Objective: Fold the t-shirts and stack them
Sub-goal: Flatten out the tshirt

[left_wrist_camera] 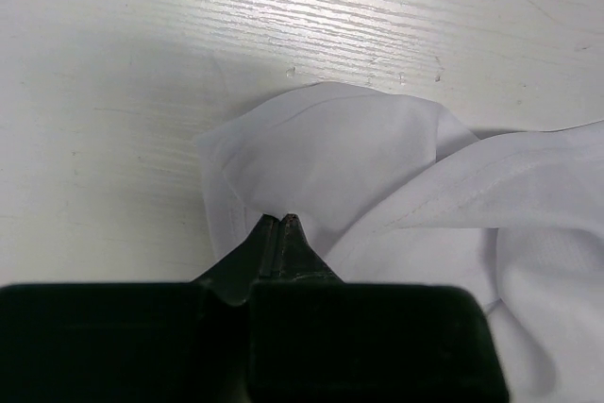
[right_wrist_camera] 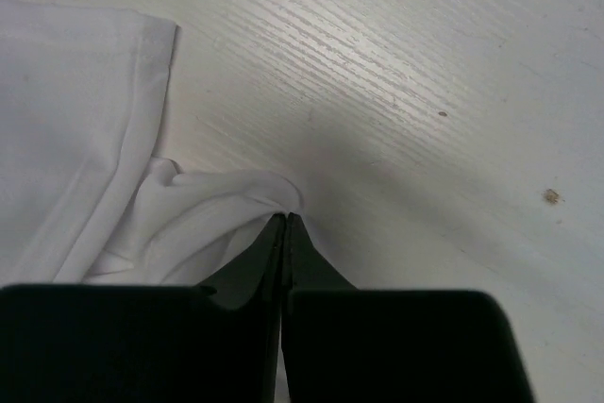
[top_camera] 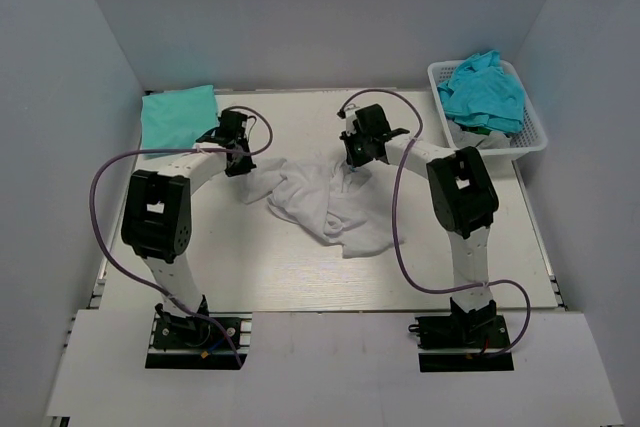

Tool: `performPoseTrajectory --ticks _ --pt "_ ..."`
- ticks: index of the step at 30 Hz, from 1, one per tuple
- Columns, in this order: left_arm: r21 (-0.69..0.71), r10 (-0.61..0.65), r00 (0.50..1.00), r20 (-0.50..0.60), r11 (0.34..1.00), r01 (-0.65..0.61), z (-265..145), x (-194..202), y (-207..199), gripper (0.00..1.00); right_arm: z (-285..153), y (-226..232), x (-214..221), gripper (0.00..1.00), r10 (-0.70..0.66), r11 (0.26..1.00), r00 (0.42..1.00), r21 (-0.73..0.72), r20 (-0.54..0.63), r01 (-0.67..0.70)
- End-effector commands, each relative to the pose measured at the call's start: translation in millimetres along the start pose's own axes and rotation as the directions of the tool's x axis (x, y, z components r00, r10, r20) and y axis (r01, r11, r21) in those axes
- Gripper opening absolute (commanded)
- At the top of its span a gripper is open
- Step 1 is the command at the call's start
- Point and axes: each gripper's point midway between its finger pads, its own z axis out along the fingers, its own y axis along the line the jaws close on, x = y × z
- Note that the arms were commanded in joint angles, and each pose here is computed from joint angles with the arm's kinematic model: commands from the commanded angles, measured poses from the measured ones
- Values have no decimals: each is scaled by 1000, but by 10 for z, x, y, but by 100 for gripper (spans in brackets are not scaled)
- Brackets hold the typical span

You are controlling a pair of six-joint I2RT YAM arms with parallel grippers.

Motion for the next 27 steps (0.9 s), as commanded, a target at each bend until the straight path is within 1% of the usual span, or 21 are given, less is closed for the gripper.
performPoseTrajectory --ticks 1,4,5,6,7,8,9,11,12,14,15,16,18,19,20,21,22,23,24,25,27 --pt "58 -13 994 110 998 7 -279 -357 -100 0 -230 81 -448 0 16 999 994 -29 111 -12" --pt "70 -11 990 142 998 2 -384 -460 -120 0 -328 -47 -578 0 21 998 983 51 182 -30" --pt "78 -8 986 166 997 -5 -460 -539 -135 0 -541 -65 -704 0 11 997 971 76 239 -30" --pt "83 -11 984 177 997 -4 -504 -568 -139 0 -630 -156 -723 0 44 988 964 132 263 -81" --pt "78 -13 982 189 997 -2 -558 -611 -129 0 -861 -162 -1001 0 36 985 929 145 368 -95" --pt "86 -8 976 217 996 -11 -670 -680 -132 0 -1021 -172 -982 0 49 981 918 156 393 -119" --pt "98 -15 970 244 995 -9 -770 -762 -148 0 -1307 -278 -1188 0 45 963 876 214 481 -167" --pt "116 -8 959 285 993 -26 -952 -841 -187 0 -1619 -320 -1240 0 41 949 844 243 535 -200" --pt "140 -17 944 330 990 -31 -1168 -925 -228 0 -1898 -372 -1359 0 28 931 805 277 592 -236" --pt "155 -37 921 387 988 -26 -1415 -1055 -219 0 -2115 -435 -1377 0 22 916 779 300 626 -267" --pt "167 -54 913 404 986 -15 -1541 -1082 -211 0 -2455 -501 -1437 0 7 887 739 336 673 -315" --pt "181 -78 882 465 983 -8 -1835 -1183 -169 0 -2550 -547 -1416 0 -6 874 735 360 678 -326" --pt "187 -123 830 544 982 23 -2163 -1298 -75 0 -2991 -608 -1441 0 -22 837 681 386 732 -388" --pt "189 -137 807 574 981 32 -2300 -1313 -23 0 -3131 -645 -1445 0 -37 826 667 398 744 -399" --pt "208 -167 758 631 977 42 -2615 -1333 66 0 -3272 -658 -1452 0 -49 815 652 407 757 -412" --pt "206 -185 723 666 977 61 -2778 -1350 148 0 -3510 -702 -1457 0 -65 793 623 419 780 -442" --pt "211 -205 687 697 975 77 -2907 -1359 235 0 -3889 -679 -1487 0 -84 784 561 402 823 -473" --pt "228 -233 654 720 969 94 -3058 -1357 288 0 -4008 -683 -1480 0 -92 774 544 404 834 -487" --pt "258 -266 590 762 961 99 -3383 -1336 382 0 -4172 -745 -1446 0 -100 741 523 414 847 -529" --pt "263 -281 555 783 958 115 -3535 -1328 459 0 -4510 -710 -1442 0 -113 734 457 384 882 -560" --pt "279 -315 492 812 949 148 -3765 -1289 593 0 -4779 -767 -1379 0 -167 692 448 428 879 -582"
